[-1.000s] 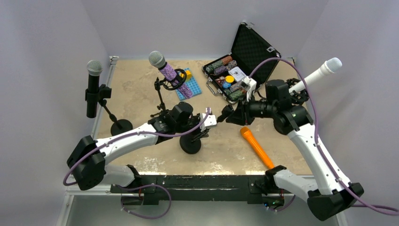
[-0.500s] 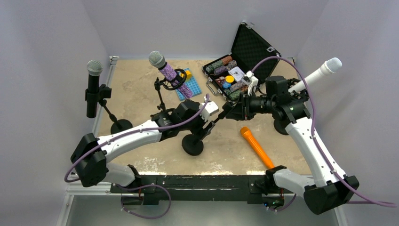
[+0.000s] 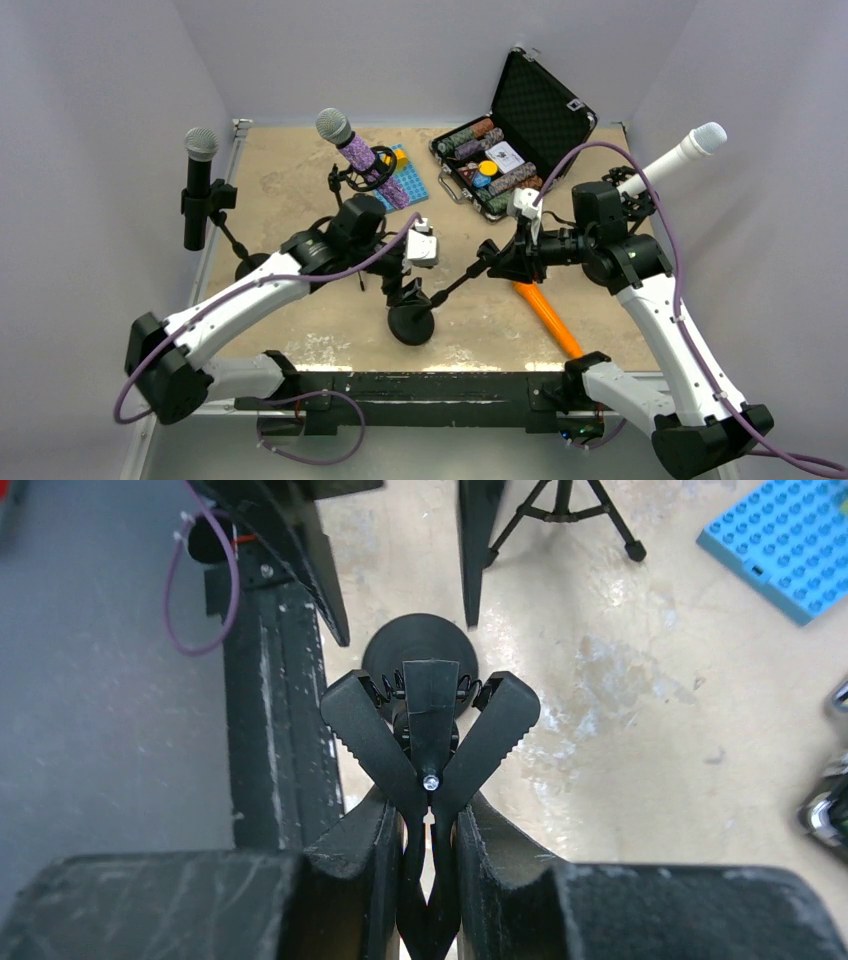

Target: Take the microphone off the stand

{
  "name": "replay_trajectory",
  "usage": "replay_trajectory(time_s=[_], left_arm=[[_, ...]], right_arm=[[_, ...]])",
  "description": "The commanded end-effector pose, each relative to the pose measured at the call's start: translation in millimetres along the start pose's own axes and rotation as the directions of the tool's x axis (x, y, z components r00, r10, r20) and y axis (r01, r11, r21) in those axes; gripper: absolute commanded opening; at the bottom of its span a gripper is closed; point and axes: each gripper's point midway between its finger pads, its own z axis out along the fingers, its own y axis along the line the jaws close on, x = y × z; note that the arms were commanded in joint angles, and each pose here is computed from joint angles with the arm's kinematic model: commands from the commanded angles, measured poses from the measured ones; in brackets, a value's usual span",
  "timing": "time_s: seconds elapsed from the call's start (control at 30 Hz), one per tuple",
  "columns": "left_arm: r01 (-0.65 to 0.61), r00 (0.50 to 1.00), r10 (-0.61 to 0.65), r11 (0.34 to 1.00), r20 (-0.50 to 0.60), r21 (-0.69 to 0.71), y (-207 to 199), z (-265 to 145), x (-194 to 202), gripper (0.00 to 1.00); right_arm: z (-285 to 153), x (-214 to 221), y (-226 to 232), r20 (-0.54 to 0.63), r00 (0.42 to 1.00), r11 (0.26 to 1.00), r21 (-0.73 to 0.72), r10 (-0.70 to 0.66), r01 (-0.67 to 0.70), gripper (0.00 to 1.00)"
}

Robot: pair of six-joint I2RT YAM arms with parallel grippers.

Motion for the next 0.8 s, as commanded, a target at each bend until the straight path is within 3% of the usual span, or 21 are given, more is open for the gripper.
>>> replay_trajectory(time_s=[0.0,0.07,0.13,0.27,0.43,0.5,0.57,0.67,0.73,0.77], left_arm=[[0.019,0.999,-0.03,0.964,0.036,0.266,-25.9,19.9,4.3,0.74],[0.016,0.999,-0.03,0.964,0.046,0.264,-22.5,29.8,7.9,0.73],[0.014,0.999,-0.027,0.961,0.042,0.277,-23.0,37.2,10.4,0.67],[0.021,0.999,-0.027,0.955,0.017,0.296,-25.2,45.9,15.7,0.37],[0.042,0.998,-0.048,0.985,0.034,0.166,-12.5,44.5,9.9,0.0],[0.047,0.998,-0.047,0.999,0.048,0.016,6.2,40.2,4.8,0.0],[0.069,0.996,-0.056,0.974,0.065,-0.215,32.7,30.9,-0.3,0.0],[0.142,0.99,-0.101,0.777,0.101,-0.613,83.0,-1.9,5.0,0.0],[0.211,0.977,-0.184,0.717,0.112,-0.664,88.5,-3.6,13.8,0.0],[0.262,0.963,-0.239,0.714,0.127,-0.65,85.7,1.7,17.4,0.0]], right_arm=[[-5.6,1.0,8.1,-0.004,0.972,0.971,-0.051,-0.235,0.234,0.0],[-6.5,0.6,9.7,0.0,0.958,0.957,-0.044,-0.286,0.286,0.0],[-7.5,0.3,9.8,-0.001,0.951,0.95,-0.033,-0.31,0.31,0.0],[-8.7,1.5,9.2,-0.013,0.958,0.958,-0.02,-0.286,0.286,0.0],[-4.6,-9.9,2.1,0.02,0.999,0.999,0.042,-0.034,0.033,0.0],[-1.8,-9.3,-4.0,0.006,0.986,0.983,0.077,0.164,-0.164,0.0],[0.0,-6.0,-16.1,-0.016,0.927,0.916,0.159,0.376,-0.369,0.0],[0.2,1.2,-32.9,-0.011,0.748,0.719,0.288,0.664,-0.633,0.0],[-1.5,7.8,-39.5,0.041,0.647,0.598,0.342,0.761,-0.725,0.0],[-0.2,9.2,-38.8,0.039,0.624,0.577,0.339,0.78,-0.743,0.0]])
